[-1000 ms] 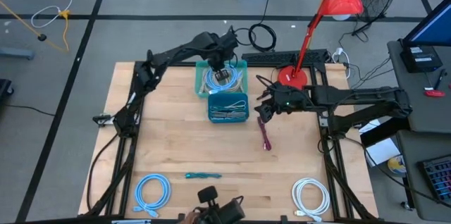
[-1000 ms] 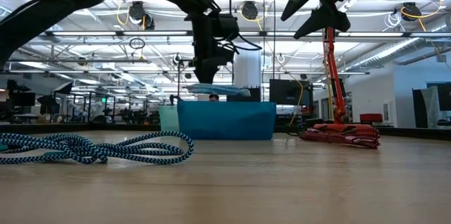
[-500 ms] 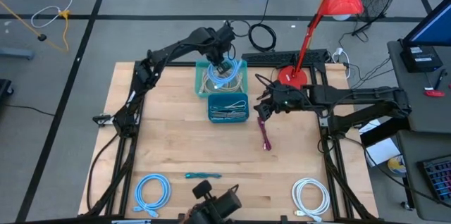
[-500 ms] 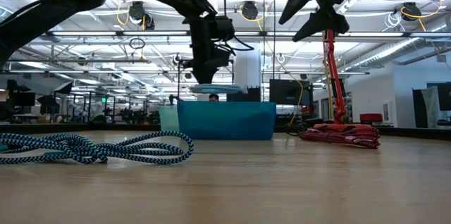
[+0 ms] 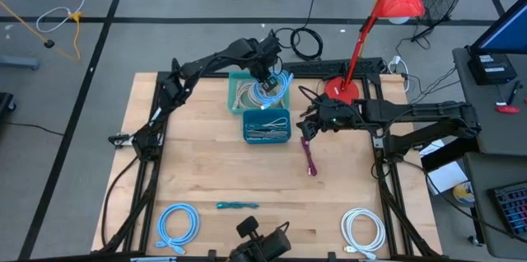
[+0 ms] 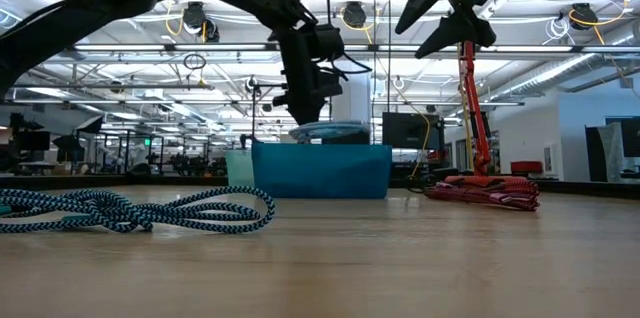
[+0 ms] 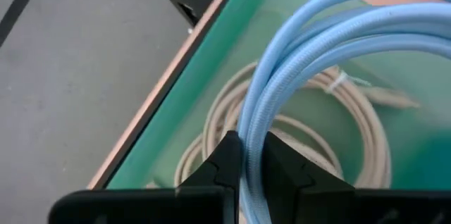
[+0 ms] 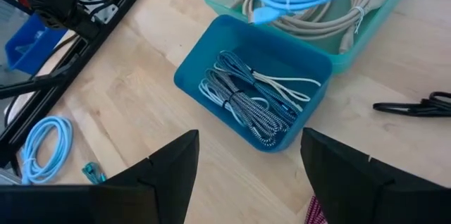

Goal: Pick & Place USB Port
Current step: Put the top blue display cable into the green bin

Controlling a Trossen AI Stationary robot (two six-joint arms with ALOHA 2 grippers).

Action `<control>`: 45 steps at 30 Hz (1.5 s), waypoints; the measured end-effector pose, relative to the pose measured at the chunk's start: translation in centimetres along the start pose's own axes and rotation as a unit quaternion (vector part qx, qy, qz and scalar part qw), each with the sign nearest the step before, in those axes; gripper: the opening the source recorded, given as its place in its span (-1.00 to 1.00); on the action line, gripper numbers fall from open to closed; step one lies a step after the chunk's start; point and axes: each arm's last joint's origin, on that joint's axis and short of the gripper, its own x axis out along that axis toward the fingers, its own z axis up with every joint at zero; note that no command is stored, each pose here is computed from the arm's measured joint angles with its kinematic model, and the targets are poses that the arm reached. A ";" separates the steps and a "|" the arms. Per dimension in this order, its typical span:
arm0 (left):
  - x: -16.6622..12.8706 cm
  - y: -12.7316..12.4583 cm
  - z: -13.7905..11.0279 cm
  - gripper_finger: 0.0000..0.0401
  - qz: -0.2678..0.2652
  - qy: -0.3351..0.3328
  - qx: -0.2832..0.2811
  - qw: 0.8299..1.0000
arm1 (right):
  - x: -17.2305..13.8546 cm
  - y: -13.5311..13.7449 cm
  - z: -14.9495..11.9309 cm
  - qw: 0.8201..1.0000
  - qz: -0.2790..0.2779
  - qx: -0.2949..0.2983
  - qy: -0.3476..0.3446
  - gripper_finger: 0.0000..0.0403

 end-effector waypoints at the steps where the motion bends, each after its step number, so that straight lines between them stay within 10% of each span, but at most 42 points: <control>1: 0.2 -0.1 0.0 -0.84 0.000 0.000 -0.002 1.000 | 0.0 0.1 -0.1 1.000 0.001 0.000 0.001 0.18; 34: 3.2 2.5 -0.8 -0.84 0.068 0.052 -0.022 0.996 | -0.2 0.5 -0.6 1.000 0.008 -0.004 0.011 0.18; 45: 3.6 -0.2 -0.7 -0.84 0.053 0.050 0.039 0.997 | -0.2 0.5 -0.6 1.000 0.007 -0.008 0.011 0.18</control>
